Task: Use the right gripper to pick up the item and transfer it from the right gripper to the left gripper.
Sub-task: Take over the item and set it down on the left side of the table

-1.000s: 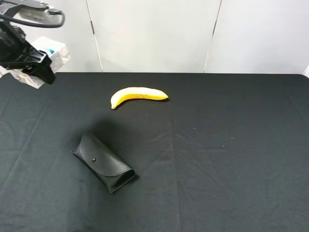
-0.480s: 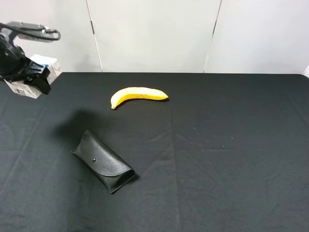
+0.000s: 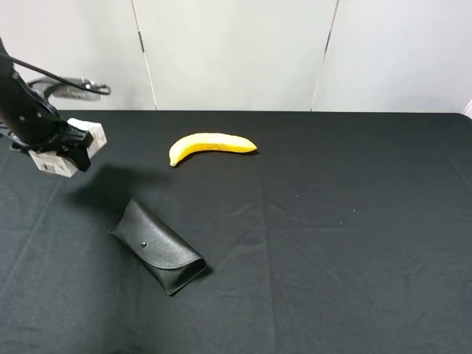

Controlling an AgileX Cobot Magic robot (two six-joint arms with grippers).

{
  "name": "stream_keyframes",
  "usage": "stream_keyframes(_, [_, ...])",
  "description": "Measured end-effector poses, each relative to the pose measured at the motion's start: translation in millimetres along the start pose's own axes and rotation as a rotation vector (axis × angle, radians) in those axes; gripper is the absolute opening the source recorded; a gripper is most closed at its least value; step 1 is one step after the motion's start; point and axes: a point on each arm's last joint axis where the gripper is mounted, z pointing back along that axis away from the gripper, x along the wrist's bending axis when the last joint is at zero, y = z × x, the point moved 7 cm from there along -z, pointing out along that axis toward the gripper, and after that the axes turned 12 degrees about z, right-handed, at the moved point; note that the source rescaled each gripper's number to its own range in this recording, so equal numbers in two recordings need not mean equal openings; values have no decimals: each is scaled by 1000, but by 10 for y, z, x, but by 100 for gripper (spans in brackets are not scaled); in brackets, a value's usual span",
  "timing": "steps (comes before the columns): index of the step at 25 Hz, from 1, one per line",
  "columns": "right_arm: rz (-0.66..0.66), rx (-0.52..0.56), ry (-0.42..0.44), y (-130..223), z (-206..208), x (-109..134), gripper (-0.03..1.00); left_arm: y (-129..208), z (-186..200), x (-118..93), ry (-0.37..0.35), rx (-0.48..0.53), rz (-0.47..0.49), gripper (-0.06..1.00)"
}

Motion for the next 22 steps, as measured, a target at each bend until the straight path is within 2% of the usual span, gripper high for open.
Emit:
stream_keyframes(7, [-1,0,0,0,0,0,100,75,-259,19,0,75,6,0])
stream_keyframes(20, [-1,0,0,0,0,0,100,71,-279,22,-1,75,7,0])
stream_keyframes(21, [-1,0,0,0,0,0,100,68,-280,22,-1,72,7,11])
stream_keyframes(22, [-1,0,0,0,0,0,100,57,-280,23,-1,65,6,31])
